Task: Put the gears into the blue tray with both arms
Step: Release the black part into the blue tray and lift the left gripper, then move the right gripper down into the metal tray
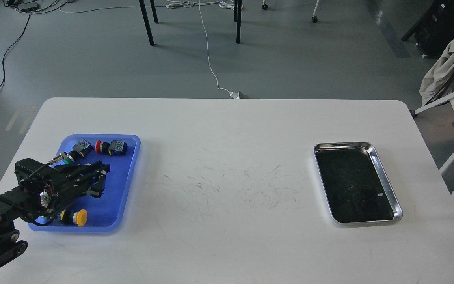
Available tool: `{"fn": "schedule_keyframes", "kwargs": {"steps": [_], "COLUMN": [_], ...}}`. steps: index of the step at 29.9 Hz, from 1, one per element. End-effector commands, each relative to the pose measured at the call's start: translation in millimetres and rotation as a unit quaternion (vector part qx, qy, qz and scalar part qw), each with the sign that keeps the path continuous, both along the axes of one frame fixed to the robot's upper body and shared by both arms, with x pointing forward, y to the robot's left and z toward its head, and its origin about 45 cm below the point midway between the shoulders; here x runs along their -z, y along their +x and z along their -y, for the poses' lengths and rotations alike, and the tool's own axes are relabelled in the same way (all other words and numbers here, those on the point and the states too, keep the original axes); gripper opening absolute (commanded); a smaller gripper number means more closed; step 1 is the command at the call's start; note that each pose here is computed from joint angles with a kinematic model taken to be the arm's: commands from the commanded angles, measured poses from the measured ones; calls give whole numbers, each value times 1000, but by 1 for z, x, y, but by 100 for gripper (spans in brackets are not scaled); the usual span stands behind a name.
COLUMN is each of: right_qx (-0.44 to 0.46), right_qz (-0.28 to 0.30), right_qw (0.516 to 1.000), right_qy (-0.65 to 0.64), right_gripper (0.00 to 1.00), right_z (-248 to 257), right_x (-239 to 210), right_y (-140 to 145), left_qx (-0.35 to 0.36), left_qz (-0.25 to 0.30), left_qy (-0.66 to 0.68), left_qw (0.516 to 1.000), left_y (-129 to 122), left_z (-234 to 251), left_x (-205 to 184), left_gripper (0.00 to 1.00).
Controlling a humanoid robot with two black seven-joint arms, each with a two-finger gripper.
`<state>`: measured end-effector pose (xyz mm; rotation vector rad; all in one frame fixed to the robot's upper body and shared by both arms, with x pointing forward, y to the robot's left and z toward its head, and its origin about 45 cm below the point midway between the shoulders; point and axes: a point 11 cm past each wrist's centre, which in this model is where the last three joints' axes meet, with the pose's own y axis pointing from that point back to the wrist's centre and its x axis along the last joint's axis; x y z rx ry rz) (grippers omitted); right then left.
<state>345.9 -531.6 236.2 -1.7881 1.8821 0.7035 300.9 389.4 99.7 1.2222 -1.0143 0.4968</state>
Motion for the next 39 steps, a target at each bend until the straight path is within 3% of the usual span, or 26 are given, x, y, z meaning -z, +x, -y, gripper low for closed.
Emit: {"fn": "schedule_keyframes", "kwargs": {"steps": [1, 4, 6, 9, 12, 13, 14, 17, 21, 26, 29, 33, 36, 39], "right_qx": [0, 0, 1, 1, 0, 1, 1, -3, -7, -45, -99, -202, -282, -365], "right_qz": [0, 1, 1, 0, 0, 0, 1, 3, 9, 2, -6, -9, -21, -30], "right_qw": [1000, 1000, 1000, 1000, 1000, 1000, 1000, 1000, 1000, 998, 989, 956, 908, 830], "right_qy": [0, 0, 0, 0, -2, -1, 0, 0, -1, -51, -107, -214, -309, -421], "right_gripper": [96, 96, 96, 96, 96, 96, 96, 96, 96, 96, 96, 96, 96, 96], "right_z": [0, 0, 0, 0, 1, 0, 0, -2, -3, -8, -27, -75, -112, -154], "right_x": [0, 0, 0, 0, 0, 0, -1, -2, -8, -26, -38, -58, -66, -67], "right_y": [0, 0, 0, 0, 0, 0, 0, 1, 5, 7, 13, 33, 37, 31], "left_qx": [-10, -13, -13, -15, -28, -35, -38, -44, -43, -109, -173, -263, -297, -303], "left_qz": [-4, -5, -6, -7, -6, -4, -2, 15, 79, 121, 69, -5, -44, -70], "left_qy": [-6, -6, -5, -6, -21, -30, -38, -52, -79, -196, -317, -484, -566, -619], "left_qw": [1000, 1000, 1000, 1000, 999, 999, 999, 998, 993, 967, 930, 834, 768, 721], "left_y": [1, 1, 1, 1, 4, 6, 8, 19, 61, 112, 135, 164, 177, 187], "left_z": [0, -1, -1, -2, -2, -2, -1, 0, 6, 16, 38, 75, 88, 108], "left_x": [5, 6, 6, 6, 3, 1, -2, -17, -76, -142, -152, -152, -152, -154], "left_gripper": [14, 23, 42, 55, 82, 96, 99, 100, 100, 100, 100, 100, 100, 100]}}
